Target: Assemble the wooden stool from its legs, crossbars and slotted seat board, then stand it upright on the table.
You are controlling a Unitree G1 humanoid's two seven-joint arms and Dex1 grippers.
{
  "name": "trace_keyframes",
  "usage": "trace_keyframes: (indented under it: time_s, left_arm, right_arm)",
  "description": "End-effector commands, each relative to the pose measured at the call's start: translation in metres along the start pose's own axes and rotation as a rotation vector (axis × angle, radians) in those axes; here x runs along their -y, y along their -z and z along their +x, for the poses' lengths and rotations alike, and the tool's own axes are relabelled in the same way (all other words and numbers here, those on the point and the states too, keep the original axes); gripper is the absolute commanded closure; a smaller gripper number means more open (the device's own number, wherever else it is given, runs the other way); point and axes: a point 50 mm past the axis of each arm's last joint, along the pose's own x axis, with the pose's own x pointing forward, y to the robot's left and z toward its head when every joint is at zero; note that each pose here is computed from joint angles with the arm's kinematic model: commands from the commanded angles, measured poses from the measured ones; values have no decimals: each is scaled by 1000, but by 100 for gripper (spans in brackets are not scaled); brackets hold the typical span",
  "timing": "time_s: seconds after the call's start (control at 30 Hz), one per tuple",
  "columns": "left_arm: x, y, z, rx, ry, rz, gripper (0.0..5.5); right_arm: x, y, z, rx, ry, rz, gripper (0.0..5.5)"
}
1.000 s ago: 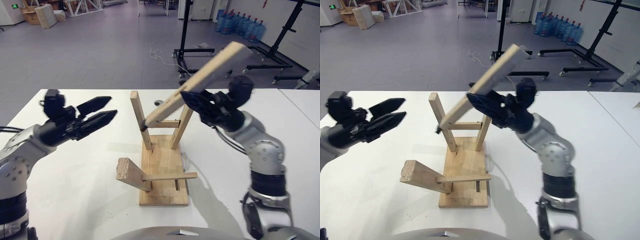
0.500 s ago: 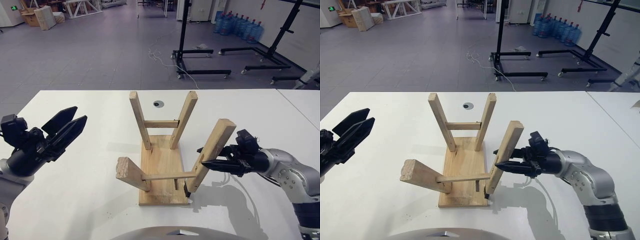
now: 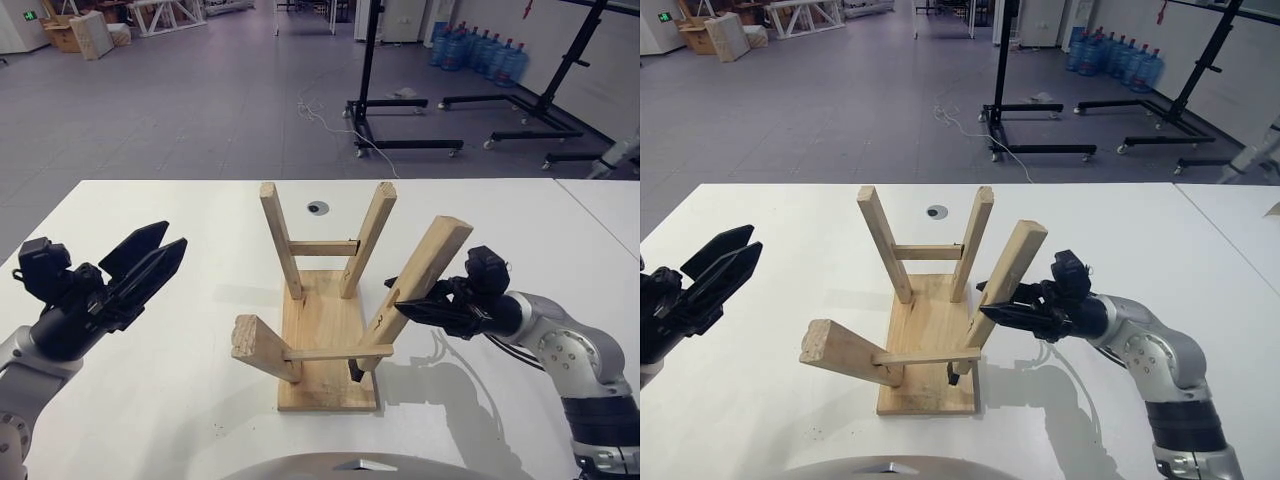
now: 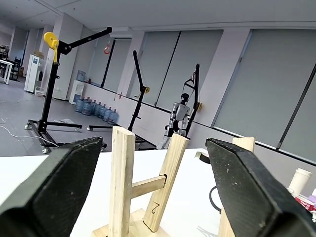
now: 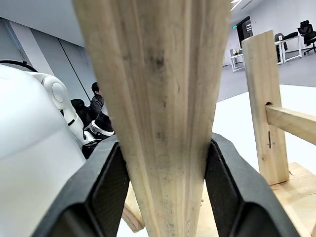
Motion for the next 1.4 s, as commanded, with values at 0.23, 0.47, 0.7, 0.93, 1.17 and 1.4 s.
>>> trace_keyframes:
  time_s: [0.23,0.47,0.7,0.93,1.17,1.4]
  left_arm:
    - [-2,3,2,-46,10,11,168]
    - [-3,6,0,-65,1,8,168]
    - [-3,9,0,-69,-4,14,168]
    - [-3,12,-1,-54,-17,17,168]
    - [-5,15,-1,-50,-15,19,168]
    - [-7,17,-2,-50,-19,23,168]
  right_arm:
    - [15,7,-10,-97,70,-80,344]
    - [19,13,-11,-162,60,-167,345]
    - [8,12,-7,-205,43,-317,345]
    - [5,21,-10,-187,69,-325,345]
    - [12,21,-14,-104,104,-365,345]
    - [8,27,-24,-18,74,-301,345]
